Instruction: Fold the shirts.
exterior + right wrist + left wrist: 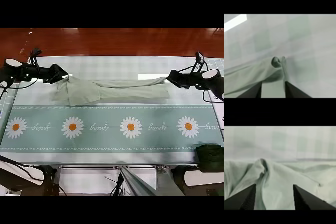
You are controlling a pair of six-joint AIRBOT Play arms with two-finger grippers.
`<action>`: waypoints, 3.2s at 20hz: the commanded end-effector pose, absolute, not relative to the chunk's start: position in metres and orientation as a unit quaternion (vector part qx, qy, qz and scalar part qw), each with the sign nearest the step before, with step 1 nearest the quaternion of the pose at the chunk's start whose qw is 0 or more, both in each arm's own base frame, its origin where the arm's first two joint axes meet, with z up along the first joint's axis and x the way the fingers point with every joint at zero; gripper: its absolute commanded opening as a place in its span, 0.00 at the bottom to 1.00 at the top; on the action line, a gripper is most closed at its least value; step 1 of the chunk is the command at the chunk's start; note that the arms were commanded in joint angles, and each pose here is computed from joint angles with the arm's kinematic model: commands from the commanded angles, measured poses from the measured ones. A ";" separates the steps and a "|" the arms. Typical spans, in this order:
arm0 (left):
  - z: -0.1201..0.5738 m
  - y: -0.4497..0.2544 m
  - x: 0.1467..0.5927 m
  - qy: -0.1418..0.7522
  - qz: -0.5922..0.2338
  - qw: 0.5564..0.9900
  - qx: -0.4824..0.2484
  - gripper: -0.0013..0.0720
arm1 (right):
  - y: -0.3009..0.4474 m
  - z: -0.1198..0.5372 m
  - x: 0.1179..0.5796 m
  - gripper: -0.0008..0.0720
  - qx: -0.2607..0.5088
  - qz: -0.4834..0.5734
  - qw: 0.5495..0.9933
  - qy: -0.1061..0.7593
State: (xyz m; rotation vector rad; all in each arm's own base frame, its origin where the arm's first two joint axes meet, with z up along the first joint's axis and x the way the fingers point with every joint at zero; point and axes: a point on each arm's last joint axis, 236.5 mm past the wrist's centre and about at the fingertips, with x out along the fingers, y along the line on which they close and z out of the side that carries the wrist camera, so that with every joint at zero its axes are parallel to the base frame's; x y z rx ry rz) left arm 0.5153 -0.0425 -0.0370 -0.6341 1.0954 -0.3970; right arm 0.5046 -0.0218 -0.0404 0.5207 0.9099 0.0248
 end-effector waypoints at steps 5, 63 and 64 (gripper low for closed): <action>-0.005 -0.052 0.475 0.552 -0.246 0.739 -0.299 0.68 | -0.075 -0.054 0.467 0.84 0.303 -0.067 0.818 0.484; 0.229 -0.216 0.468 0.303 -0.350 0.831 -0.309 0.05 | 0.158 0.230 0.363 0.03 0.198 0.248 0.891 0.325; 0.250 -0.190 0.462 0.282 -0.340 0.844 -0.303 0.05 | 0.177 0.223 0.371 0.03 0.197 0.261 0.887 0.326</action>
